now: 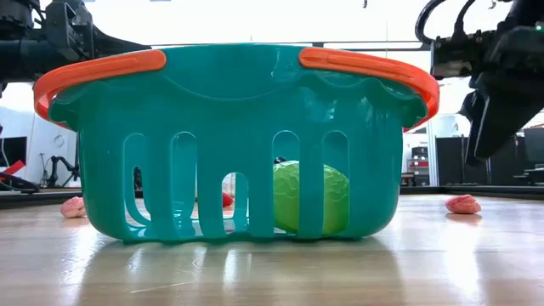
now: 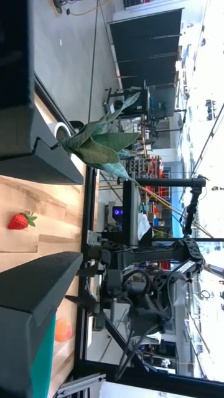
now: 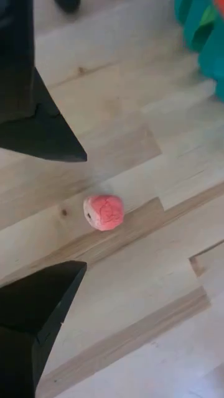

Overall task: Pick and placing Produce into tupperware
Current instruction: Put the top right small pink peach into the blue bin

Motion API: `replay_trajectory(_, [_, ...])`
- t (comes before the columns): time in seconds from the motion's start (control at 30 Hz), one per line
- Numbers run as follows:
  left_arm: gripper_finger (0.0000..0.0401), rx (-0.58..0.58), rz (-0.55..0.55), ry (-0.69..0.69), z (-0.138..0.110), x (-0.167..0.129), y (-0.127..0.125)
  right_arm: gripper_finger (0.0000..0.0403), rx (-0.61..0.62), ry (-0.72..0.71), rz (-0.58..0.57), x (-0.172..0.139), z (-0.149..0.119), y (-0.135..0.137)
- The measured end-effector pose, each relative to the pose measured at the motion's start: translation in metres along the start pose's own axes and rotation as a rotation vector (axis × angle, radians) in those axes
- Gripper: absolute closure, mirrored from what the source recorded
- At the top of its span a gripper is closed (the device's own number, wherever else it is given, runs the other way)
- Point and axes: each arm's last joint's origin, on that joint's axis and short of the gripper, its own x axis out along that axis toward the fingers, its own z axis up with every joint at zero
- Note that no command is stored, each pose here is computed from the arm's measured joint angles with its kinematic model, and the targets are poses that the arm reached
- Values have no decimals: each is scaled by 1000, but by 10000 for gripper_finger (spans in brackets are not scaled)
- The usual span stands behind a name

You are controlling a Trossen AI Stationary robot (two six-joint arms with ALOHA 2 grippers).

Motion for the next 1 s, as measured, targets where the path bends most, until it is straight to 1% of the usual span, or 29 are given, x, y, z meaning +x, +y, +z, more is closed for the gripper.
replay_trajectory(0.17, [228, 0, 0, 0, 0, 0, 0, 85, -11, 19, -25, 11, -1, 3])
replay_trajectory(0.3, [228, 0, 0, 0, 0, 0, 0, 67, -18, 6, -41, 18, 0, 7])
replay_trajectory(0.47, [228, 1, 0, 3, 0, 0, 0, 68, -54, -14, -52, 33, 1, 14])
replay_trajectory(0.63, [228, 1, 0, 3, 0, 0, 0, 75, -72, 18, -94, 44, -2, 14])
replay_trajectory(1.0, [228, 1, 0, 3, 0, 0, 0, 76, -66, 26, -112, 53, -3, 16])
